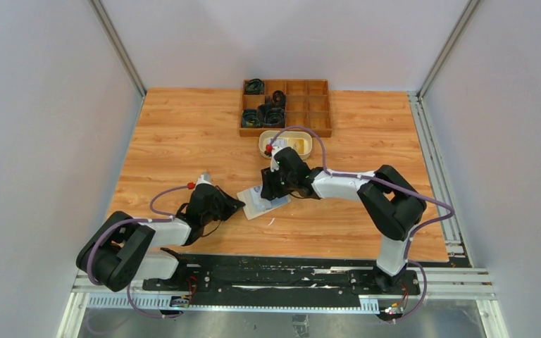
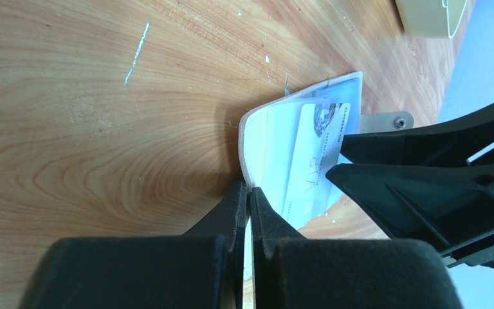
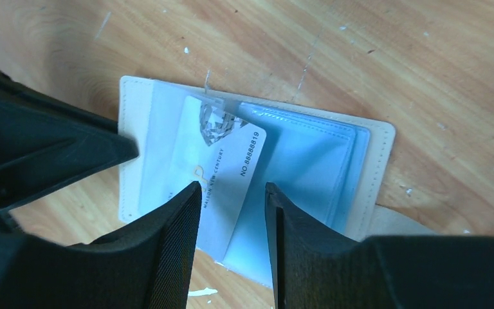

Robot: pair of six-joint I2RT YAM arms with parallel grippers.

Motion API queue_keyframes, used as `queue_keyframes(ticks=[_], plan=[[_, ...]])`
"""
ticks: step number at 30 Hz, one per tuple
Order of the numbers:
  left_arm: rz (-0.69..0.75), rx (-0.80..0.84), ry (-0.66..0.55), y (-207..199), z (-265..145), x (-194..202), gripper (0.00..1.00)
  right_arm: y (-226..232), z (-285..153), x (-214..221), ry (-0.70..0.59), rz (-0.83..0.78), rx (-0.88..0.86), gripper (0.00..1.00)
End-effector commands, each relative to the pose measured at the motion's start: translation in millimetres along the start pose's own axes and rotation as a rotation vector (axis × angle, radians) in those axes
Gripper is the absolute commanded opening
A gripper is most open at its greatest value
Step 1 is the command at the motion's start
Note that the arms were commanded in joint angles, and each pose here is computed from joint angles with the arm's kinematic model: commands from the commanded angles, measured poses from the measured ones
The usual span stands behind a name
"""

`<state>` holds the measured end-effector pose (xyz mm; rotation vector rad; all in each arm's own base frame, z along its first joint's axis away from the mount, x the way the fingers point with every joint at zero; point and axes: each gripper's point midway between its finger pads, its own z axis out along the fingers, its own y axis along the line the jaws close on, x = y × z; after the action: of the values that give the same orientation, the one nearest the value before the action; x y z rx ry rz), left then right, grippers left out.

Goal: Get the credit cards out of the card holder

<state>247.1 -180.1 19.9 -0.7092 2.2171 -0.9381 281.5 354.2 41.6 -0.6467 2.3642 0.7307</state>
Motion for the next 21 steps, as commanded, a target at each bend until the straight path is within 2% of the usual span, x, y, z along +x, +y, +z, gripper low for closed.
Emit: queue_keyframes(ticks=[1, 11, 21], plan=[[0.021, -0.04, -0.001, 13.3, 1.2, 3.1, 0.0, 5.8, -3.6, 3.5, -0.002, 0.125, -0.148, 0.44], [0.024, -0.044, 0.002, 14.7, 1.2, 3.9, 0.0, 12.5, -0.3, 5.8, -0.014, 0.319, -0.347, 0.39], [0.024, -0.049, 0.003, 15.8, 2.0, 4.1, 0.0, 22.1, 4.5, 10.0, -0.001, 0.407, -0.446, 0.35]])
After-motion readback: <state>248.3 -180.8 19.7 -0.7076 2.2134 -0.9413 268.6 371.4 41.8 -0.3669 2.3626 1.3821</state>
